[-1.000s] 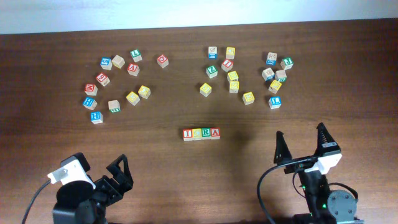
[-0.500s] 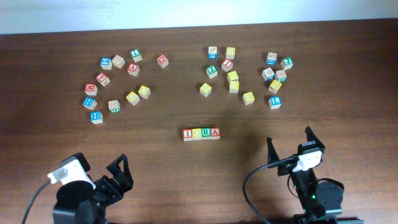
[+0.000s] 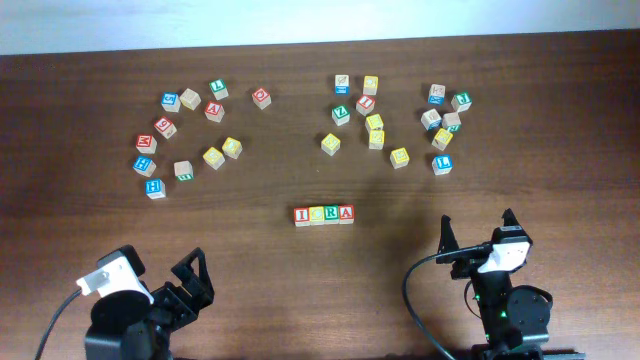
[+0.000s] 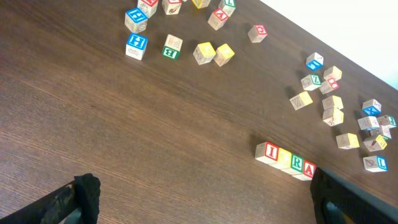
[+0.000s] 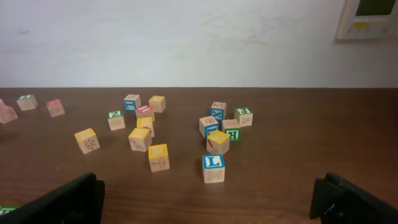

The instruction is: Spell out ICRA

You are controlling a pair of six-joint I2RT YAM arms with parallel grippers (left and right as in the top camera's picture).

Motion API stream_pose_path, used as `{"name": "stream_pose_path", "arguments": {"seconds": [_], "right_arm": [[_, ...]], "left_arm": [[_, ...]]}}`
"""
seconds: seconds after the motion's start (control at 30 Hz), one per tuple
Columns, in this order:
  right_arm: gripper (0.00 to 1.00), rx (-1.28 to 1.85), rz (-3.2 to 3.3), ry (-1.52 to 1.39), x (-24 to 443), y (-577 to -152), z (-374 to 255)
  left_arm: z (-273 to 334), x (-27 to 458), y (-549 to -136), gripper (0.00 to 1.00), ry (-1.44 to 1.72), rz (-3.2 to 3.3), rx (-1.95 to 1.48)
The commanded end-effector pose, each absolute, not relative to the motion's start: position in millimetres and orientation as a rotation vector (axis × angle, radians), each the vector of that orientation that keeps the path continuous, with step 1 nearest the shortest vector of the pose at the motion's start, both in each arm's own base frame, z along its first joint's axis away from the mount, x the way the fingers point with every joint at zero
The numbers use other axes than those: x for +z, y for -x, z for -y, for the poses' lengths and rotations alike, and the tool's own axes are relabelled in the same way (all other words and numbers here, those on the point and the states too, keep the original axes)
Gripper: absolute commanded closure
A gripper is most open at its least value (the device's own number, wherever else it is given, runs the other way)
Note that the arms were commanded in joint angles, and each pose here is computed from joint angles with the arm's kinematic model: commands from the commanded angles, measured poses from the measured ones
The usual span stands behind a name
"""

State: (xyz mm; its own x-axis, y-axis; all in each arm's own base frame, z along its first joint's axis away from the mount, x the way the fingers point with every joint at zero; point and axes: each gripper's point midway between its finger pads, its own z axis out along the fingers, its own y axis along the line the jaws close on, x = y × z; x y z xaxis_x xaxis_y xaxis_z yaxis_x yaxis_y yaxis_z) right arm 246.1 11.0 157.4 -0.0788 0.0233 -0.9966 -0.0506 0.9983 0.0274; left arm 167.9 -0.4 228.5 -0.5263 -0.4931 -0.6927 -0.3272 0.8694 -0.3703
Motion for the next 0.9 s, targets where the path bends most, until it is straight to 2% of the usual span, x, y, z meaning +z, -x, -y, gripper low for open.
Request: {"name": "stream_pose_path", "arguments": {"seconds": [0.0, 0.87], "right_arm": [[0.02, 0.024, -1.649, 0.081, 155, -246, -14], [0.02, 0.029, -1.648, 0.003, 156, -246, -4]], "left_arm": [[-2, 228, -167, 0.01, 0.612, -2.163, -0.234], [-2, 227, -167, 0.01, 0.612, -2.164, -0.234]]}}
